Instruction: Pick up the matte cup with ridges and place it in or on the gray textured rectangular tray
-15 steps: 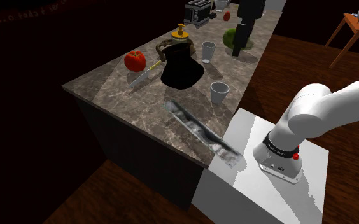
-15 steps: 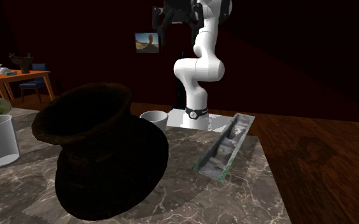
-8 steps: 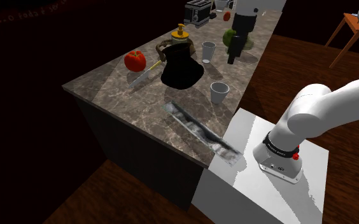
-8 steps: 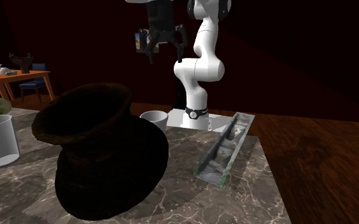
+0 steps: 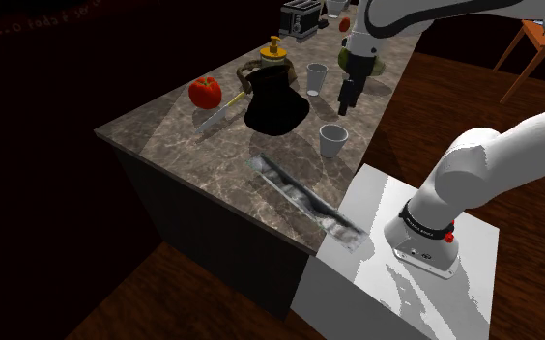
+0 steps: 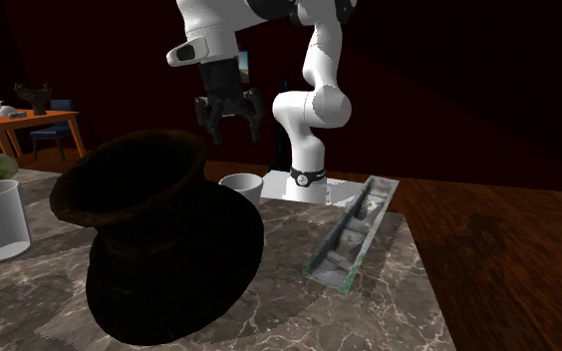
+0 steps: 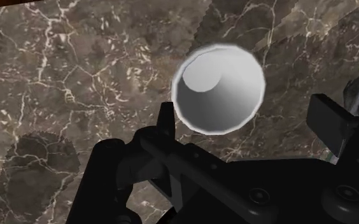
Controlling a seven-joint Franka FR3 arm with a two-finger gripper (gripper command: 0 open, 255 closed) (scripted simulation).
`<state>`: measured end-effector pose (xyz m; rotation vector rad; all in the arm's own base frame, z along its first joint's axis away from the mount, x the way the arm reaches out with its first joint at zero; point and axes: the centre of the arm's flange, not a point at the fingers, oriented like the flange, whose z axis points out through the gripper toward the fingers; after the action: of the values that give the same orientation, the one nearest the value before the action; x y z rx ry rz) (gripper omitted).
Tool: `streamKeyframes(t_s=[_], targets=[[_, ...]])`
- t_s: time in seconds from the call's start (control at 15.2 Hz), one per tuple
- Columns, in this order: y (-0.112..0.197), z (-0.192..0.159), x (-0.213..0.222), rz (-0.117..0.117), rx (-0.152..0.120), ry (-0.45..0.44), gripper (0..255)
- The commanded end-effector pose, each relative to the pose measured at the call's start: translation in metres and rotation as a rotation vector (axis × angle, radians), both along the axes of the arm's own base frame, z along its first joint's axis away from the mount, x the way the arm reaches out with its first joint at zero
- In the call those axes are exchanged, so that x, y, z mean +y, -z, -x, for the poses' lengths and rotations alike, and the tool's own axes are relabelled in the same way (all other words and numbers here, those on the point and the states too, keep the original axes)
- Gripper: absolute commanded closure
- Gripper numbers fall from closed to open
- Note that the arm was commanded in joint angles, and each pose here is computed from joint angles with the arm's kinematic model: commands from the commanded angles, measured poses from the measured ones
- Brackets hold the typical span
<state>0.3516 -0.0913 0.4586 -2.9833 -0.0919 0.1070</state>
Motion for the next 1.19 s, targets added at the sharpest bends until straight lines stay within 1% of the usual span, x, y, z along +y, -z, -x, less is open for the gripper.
streamKeyframes(t_s=[0.0,0.26,0.79,1.12], targets=[[0.022,-0.009,-0.017,-0.021,0.002,0.008,0],[0.071,-0.02,-0.046,-0.065,0.01,0.026,0],[0.112,-0.017,-0.039,-0.068,0.01,0.027,0],[0.112,-0.017,-0.039,-0.068,0.01,0.027,0]])
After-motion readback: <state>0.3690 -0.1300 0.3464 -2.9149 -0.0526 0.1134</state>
